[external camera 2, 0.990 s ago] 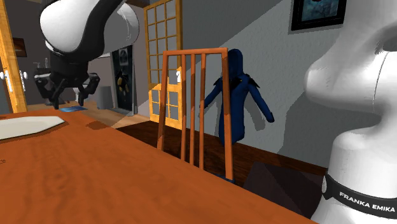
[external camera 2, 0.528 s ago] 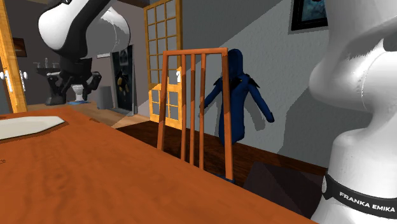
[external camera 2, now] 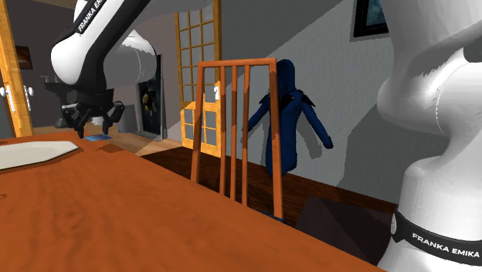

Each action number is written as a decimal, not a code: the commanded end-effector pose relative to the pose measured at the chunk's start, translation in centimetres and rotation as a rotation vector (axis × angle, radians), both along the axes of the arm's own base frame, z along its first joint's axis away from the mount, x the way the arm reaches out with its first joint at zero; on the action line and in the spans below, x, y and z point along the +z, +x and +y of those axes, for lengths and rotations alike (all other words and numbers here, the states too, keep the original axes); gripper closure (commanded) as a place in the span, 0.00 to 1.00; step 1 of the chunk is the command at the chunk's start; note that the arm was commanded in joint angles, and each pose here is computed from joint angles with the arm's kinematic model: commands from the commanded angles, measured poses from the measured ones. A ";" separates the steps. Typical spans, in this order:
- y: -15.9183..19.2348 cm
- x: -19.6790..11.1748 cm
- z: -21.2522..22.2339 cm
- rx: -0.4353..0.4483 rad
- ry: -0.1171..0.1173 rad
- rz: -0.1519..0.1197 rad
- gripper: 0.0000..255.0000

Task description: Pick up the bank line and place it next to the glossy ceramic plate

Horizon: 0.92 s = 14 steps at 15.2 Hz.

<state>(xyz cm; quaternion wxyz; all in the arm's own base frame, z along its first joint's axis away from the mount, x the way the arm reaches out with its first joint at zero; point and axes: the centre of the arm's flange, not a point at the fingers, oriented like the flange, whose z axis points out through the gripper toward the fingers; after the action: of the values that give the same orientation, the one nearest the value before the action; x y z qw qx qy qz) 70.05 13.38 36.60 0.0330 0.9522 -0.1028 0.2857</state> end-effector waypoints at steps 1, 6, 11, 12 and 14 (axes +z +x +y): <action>0.0 -1.1 0.0 0.000 0.000 0.000 1.00; 0.0 -3.6 0.0 0.000 0.000 0.000 1.00; 0.0 -3.6 0.0 0.000 0.000 0.000 1.00; 0.0 -3.6 0.0 0.000 0.000 0.000 1.00; 0.0 -3.6 0.0 0.000 0.000 0.000 1.00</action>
<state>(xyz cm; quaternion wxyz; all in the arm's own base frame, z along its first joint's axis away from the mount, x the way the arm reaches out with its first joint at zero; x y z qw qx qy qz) 70.05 13.39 33.02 0.0329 0.9522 -0.1028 0.2858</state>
